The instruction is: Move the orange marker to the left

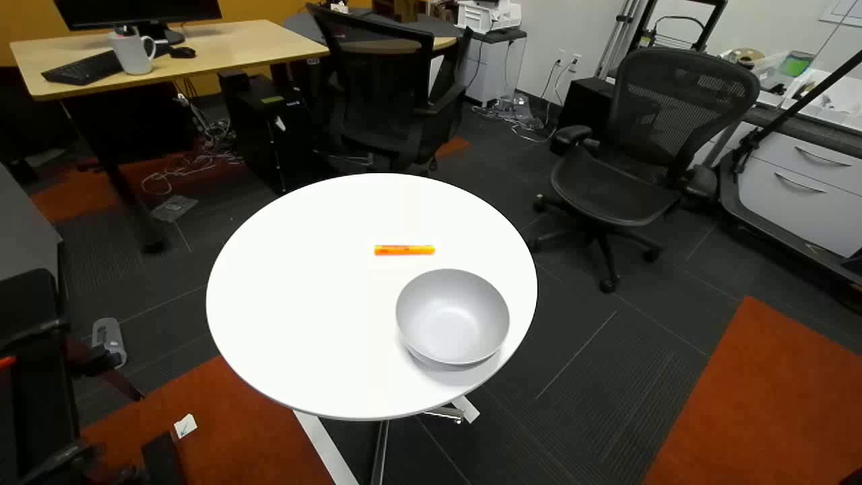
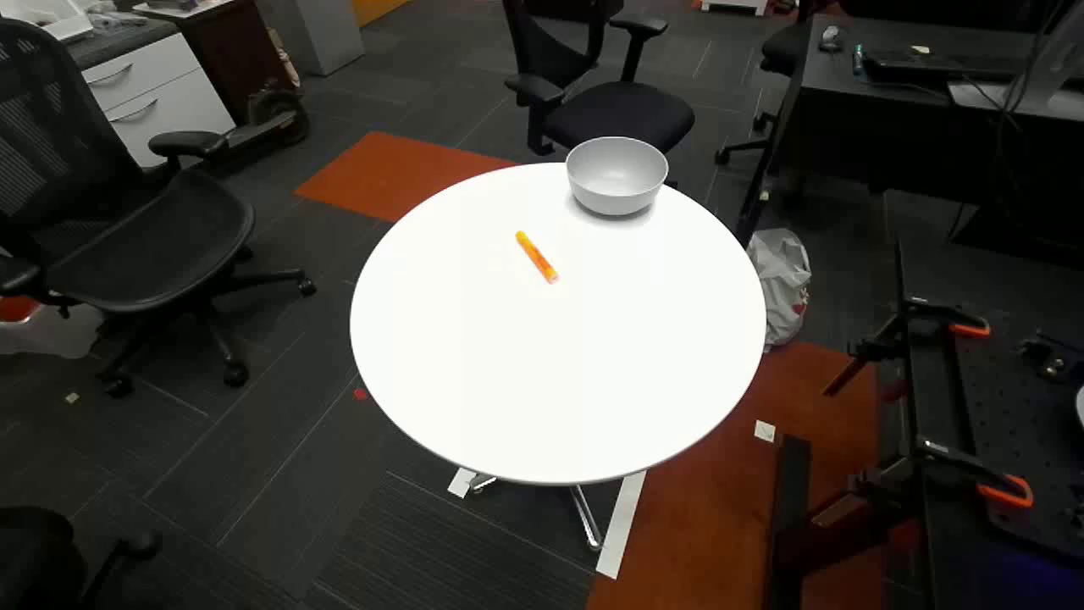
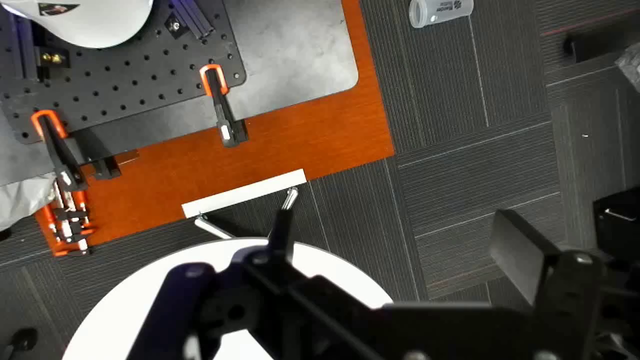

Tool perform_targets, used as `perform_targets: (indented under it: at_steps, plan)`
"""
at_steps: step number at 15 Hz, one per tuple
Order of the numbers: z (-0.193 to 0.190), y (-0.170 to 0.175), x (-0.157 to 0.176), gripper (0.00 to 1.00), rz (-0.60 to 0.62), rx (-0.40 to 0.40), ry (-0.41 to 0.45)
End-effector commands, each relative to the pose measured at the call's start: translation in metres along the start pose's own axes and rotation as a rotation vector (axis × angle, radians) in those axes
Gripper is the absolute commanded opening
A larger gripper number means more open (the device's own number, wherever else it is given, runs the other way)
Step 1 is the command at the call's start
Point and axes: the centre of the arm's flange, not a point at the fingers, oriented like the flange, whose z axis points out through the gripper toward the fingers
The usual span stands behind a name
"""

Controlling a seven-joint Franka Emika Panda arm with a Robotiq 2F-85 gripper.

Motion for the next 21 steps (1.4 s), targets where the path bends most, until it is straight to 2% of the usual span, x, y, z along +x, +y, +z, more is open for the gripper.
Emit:
perform_targets:
  at_steps: [1, 5, 7, 11, 15, 21]
  plan:
    - [0.0, 0.0, 0.0, 1.0, 0.0, 0.0, 0.0]
    - [0.0, 0.0, 0.0, 1.0, 0.0, 0.0, 0.0]
    - [-0.002, -0.002, 0.012, 1.0, 0.026, 0.007, 0.03]
    - [-0.01, 0.004, 0.063, 1.0, 0.115, 0.035, 0.134]
    - [-0.004, 0.019, 0.125, 1.0, 0.202, 0.017, 0.25]
    - [0.017, 0.042, 0.216, 1.0, 0.274, 0.025, 0.344]
